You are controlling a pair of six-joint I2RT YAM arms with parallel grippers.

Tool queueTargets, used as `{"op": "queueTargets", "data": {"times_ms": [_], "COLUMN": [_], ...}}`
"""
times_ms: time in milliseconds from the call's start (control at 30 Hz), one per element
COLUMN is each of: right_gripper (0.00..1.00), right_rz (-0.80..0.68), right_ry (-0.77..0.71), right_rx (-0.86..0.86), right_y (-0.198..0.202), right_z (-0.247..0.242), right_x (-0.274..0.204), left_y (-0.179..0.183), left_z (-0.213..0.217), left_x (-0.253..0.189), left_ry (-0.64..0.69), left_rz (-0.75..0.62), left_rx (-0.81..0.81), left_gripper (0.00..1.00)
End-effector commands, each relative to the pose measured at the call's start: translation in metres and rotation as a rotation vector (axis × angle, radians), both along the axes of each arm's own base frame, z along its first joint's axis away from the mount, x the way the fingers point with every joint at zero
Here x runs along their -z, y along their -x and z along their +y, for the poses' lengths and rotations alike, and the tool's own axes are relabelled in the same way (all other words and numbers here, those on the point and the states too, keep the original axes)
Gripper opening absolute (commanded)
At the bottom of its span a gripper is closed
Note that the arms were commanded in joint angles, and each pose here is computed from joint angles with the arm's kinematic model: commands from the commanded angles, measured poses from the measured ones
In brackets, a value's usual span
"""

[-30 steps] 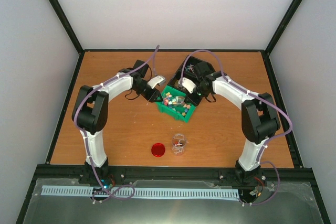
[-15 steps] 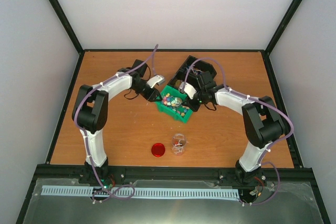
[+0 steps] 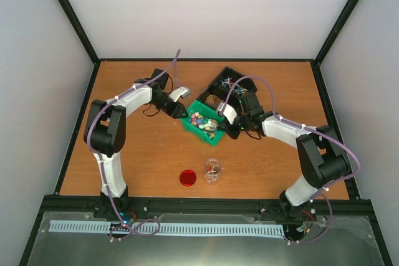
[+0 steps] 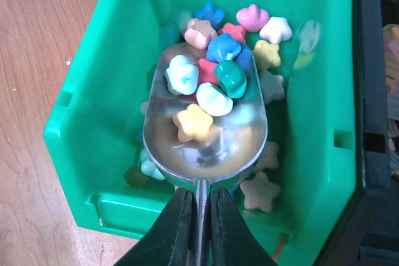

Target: Pack the candies

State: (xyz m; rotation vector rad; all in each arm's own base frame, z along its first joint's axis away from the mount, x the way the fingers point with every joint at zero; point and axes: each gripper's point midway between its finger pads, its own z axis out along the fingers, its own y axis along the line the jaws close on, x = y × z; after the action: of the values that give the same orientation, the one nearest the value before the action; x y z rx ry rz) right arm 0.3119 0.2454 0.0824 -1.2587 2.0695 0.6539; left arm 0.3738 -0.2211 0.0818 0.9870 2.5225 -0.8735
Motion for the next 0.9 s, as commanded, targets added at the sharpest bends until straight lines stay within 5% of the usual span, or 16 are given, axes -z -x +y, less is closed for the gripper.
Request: {"op": "queueTargets", "data": {"times_ms": [0, 267, 567, 867], "right_gripper": [0.03, 0.03, 0.03, 0.03], "right_rz": [-0.068, -0.072, -0.111, -0.222], "right_ry": [-0.076, -0.157, -0.289, -0.379], "right_rx": [0.018, 0.049, -0.021, -0.111], "right_y": [-0.007, -0.011, 0.004, 0.030], "right_z": [0.000, -0.005, -0.009, -0.016], "right_x": [-0.023, -0.040, -0.072, -0.113], "left_y": [-0.011, -0.010, -0.015, -0.028], "left_z": [0.002, 0.006, 0.022, 0.043], "left_x": [-0.010, -0.018, -0.042, -0.078], "left_ry": [-0.007, -0.012, 0.004, -0.029], "left_rz": [-0.041, -0.047, -0.090, -0.279], "left_rx": [0.010, 0.000, -0.043, -0.135], "left_gripper": [0.27, 0.44, 0.99, 1.00]}}
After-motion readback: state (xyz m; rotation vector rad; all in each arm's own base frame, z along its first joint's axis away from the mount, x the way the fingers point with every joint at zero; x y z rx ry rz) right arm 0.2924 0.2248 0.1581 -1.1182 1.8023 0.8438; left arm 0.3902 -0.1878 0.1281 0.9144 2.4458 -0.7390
